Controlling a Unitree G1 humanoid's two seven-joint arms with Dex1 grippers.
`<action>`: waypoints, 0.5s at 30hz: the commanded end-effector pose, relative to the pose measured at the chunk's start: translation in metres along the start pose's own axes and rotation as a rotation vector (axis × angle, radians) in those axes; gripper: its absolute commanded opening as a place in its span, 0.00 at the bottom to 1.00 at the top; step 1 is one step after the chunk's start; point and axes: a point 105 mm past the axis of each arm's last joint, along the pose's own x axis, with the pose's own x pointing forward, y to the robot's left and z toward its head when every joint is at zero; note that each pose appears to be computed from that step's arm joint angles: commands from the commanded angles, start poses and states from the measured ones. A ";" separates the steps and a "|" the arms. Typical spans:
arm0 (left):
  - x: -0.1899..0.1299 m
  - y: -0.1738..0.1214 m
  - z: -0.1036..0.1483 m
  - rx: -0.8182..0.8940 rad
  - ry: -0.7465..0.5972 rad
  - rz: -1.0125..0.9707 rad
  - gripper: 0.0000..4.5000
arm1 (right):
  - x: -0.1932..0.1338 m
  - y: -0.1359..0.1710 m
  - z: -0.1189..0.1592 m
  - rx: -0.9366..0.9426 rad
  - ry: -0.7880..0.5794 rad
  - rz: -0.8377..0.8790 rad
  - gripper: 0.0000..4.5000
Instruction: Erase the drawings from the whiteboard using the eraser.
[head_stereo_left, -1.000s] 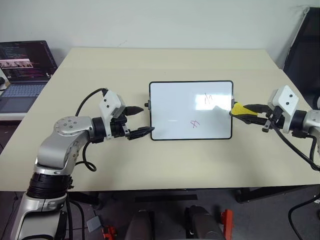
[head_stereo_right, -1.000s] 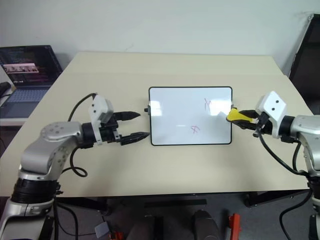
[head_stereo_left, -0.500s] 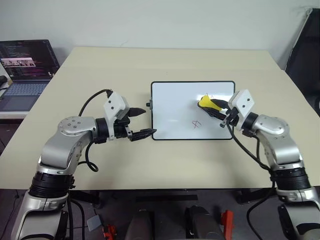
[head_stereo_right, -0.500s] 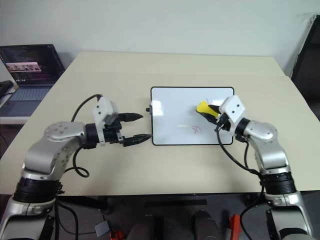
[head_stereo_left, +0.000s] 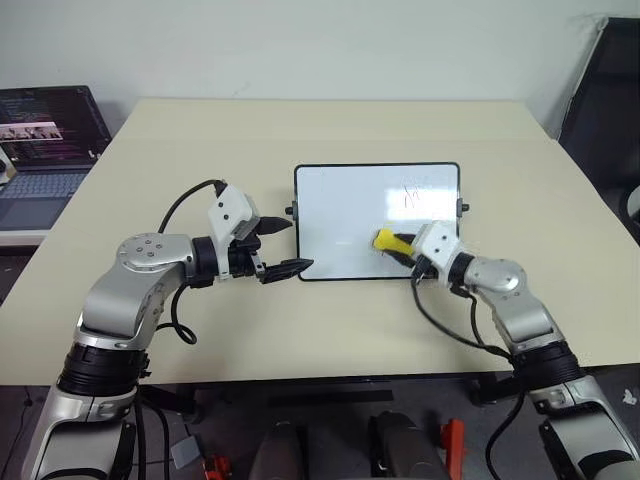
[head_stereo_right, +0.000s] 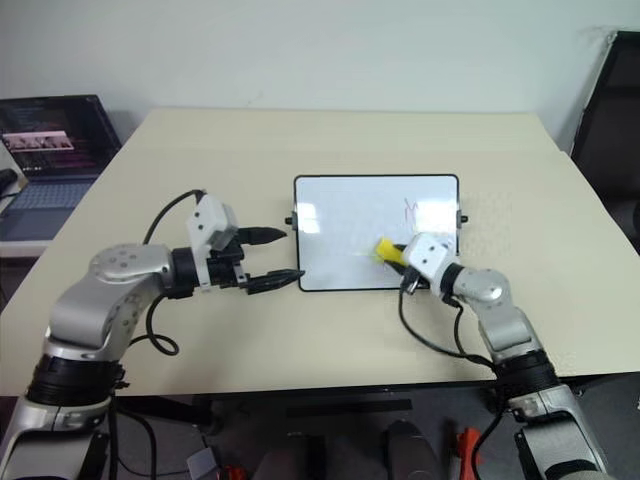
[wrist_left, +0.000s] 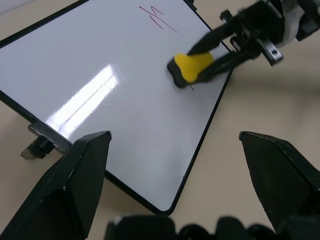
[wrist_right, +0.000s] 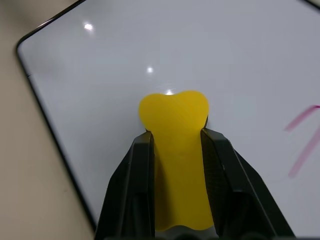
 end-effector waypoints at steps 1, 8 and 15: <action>-0.004 0.000 0.010 0.047 -0.020 0.003 1.00 | 0.005 0.036 -0.027 0.014 0.117 0.136 0.22; -0.004 0.001 0.009 0.047 -0.021 0.005 1.00 | -0.001 0.016 -0.027 0.014 0.120 0.048 0.22; -0.001 0.001 0.009 0.049 -0.021 -0.003 1.00 | -0.031 -0.044 -0.049 -0.022 0.205 -0.165 0.22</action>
